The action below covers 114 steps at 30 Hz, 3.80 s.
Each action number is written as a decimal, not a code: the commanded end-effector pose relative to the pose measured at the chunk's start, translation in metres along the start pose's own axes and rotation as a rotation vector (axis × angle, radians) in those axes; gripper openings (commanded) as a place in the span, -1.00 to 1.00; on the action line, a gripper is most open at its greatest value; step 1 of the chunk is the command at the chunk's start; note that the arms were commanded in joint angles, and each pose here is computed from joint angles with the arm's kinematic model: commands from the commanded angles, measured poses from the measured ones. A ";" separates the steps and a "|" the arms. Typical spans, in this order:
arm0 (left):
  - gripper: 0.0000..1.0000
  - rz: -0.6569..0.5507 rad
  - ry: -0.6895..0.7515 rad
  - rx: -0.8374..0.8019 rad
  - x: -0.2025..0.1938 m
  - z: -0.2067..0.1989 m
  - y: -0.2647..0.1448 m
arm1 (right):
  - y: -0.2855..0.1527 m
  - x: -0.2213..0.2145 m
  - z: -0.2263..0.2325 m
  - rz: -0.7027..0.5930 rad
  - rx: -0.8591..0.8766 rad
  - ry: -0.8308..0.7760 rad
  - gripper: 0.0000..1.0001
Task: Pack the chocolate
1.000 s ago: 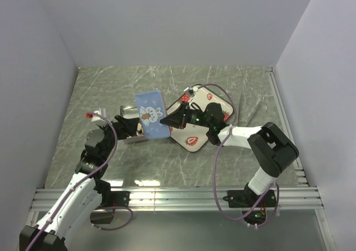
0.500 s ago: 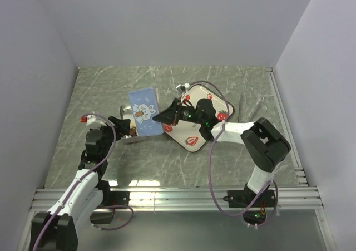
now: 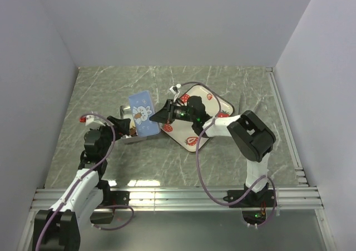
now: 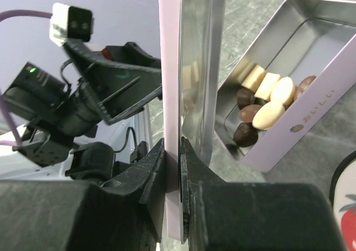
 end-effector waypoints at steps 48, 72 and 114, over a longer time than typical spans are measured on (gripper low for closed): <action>0.87 0.048 0.005 -0.017 -0.003 -0.001 0.019 | 0.039 -0.026 -0.070 0.119 -0.206 0.054 -0.55; 0.86 0.084 0.020 -0.047 -0.004 -0.007 0.040 | 0.052 -0.042 -0.098 0.206 -0.270 0.054 -0.49; 0.86 0.116 0.057 -0.034 -0.010 -0.011 0.052 | 0.052 -0.058 -0.125 0.349 -0.426 -0.035 -0.16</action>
Point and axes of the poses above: each gripper's point midway between its finger pads, its own y axis out along the fingers, its own z axis along the line the jaws close on, x = y × z, the point moved 3 cm from there along -y, back along the fingers, and after that the axes turned 12 degrees about -y, right-handed, at the moved point
